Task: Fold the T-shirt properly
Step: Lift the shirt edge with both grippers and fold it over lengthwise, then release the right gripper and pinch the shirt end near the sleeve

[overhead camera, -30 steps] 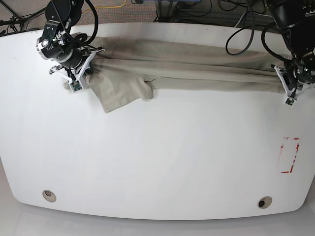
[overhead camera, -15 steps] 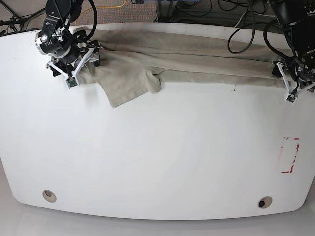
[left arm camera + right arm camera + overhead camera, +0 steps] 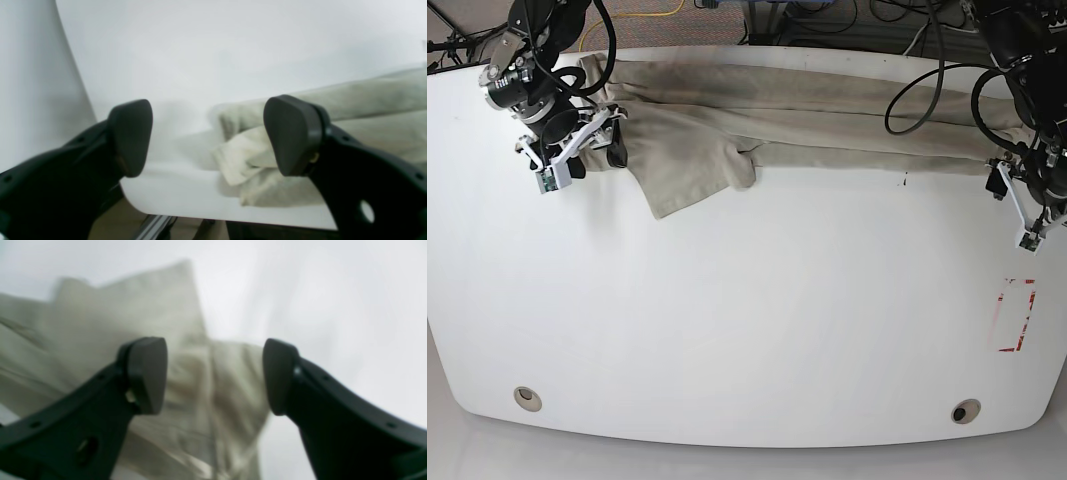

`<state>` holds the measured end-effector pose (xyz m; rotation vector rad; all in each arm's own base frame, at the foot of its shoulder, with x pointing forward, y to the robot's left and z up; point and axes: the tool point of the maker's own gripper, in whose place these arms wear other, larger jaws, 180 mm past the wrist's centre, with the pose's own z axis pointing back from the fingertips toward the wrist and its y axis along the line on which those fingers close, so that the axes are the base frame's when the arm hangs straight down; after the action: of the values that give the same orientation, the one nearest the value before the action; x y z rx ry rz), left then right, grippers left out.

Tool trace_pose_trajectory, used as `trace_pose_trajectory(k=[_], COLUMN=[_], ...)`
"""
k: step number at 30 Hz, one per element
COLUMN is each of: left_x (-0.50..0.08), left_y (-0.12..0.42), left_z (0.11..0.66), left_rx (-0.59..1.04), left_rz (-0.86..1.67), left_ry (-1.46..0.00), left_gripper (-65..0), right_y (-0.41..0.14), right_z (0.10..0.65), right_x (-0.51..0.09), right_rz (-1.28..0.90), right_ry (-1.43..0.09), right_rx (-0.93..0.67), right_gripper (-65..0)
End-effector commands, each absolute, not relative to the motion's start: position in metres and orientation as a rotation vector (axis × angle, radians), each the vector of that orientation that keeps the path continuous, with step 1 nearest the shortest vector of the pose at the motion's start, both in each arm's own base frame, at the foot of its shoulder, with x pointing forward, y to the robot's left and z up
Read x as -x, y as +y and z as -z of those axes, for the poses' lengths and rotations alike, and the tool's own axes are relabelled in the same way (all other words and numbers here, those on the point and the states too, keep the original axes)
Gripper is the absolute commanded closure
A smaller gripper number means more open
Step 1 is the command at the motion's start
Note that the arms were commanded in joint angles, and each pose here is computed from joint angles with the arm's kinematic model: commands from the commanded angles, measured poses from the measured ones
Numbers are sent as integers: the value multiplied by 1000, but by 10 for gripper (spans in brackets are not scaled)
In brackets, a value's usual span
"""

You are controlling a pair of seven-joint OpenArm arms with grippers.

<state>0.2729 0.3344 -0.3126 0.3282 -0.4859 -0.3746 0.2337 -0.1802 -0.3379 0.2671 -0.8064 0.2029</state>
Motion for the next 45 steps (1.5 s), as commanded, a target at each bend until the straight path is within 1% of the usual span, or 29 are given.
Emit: trace_pose_trajectory(k=[1,2,3,4,5,6,7,9,11,12,13,16,20,24,30,34,42,45], left_x=[-264,-260,-253,-245,-242,-234,-230,-222,-215,-212,-209,-203,-198,-190,-215,-227,-264,-266], left_y=[330,328,328,329,329,333,335,337,334,334,334,333,332,333,335,335,328,325], left_z=[318,323,328,334,337,342,344,350,357,359,361,368,383,404,407,412,412,413], left_rx=[-320,-313,-314,-317,-319,-334,-344,-351,-346,-347,-347,-343,-309,-261,-234,-208,-163,-156], left_rz=[368,368,366,365,363,362,362,364,369,373,378,391,390,371,332,306,289,298], left_ry=[-471,-460,-439,-412,-399,-367,-351,-328,-317,-313,-315,-316,-309,-264,-293,-298,-328,-325], left_gripper=[-460,-436,-399,-340,-314,-251,-211,-128,-74,-64,-58,-71,-76,-76,-86,-89,-89,-90], right_y=[-165,-164,-162,-162,-162,-164,-165,-169,-172,-173,-176,-182,-186,-191,-203,-217,-246,-251], right_z=[338,342,347,351,353,356,359,365,374,377,382,399,415,432,444,438,439,436], right_x=[-231,-228,-222,-218,-217,-215,-214,-210,-206,-204,-202,-195,-193,-191,-200,-218,-249,-257], right_rz=[-237,-241,-247,-251,-250,-254,-258,-262,-252,-248,-245,-236,-216,-203,-195,-185,-128,-111], right_ry=[-811,-795,-773,-756,-747,-732,-720,-690,-658,-646,-629,-575,-562,-533,-509,-554,-573,-588], right_rx=[-310,-313,-311,-304,-298,-280,-269,-240,-220,-212,-202,-180,-183,-173,-147,-119,-88,-82], right_gripper=[-314,-289,-246,-192,-170,-122,-98,-76,-89,-94,-95,-97,-97,-100,-97,-100,-100,-101])
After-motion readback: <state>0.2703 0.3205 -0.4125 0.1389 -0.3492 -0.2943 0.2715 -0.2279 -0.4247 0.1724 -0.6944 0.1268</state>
